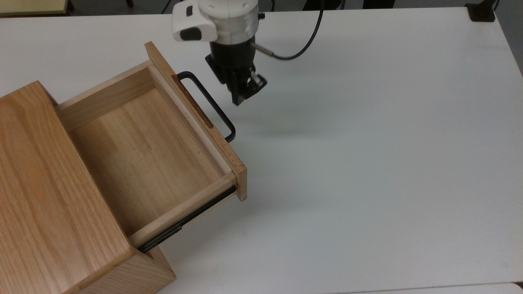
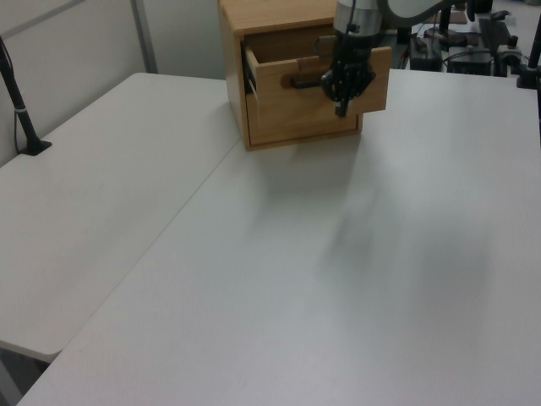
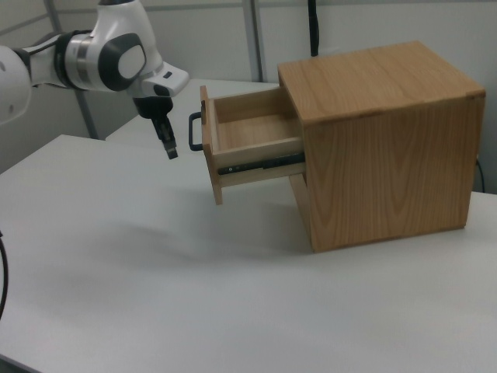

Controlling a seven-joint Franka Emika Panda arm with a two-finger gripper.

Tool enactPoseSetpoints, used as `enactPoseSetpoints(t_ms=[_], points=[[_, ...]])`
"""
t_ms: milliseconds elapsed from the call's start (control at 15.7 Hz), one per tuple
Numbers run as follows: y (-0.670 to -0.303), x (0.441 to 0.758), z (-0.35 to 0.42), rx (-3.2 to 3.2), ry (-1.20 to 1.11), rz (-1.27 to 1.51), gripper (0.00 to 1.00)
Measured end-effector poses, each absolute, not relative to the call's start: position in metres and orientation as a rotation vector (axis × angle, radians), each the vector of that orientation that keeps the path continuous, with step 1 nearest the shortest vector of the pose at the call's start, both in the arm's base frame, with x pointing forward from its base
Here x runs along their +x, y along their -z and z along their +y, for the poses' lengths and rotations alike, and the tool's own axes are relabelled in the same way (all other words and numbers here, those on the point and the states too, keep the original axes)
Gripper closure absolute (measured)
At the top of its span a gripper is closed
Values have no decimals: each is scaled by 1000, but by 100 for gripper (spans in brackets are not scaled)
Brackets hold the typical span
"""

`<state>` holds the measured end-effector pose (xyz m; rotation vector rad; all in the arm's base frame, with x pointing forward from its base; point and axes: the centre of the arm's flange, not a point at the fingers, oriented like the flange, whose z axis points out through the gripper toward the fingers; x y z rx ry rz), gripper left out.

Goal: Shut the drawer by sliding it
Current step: 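Move the gripper down toward the drawer's black handle, then push the drawer front with the gripper into the wooden cabinet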

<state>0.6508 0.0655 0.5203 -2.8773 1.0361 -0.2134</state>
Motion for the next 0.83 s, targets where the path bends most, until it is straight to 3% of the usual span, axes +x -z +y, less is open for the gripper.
enactPoseSetpoints(t_ms=[830], points=[[-526, 682, -29, -2768, 526, 1339, 99]])
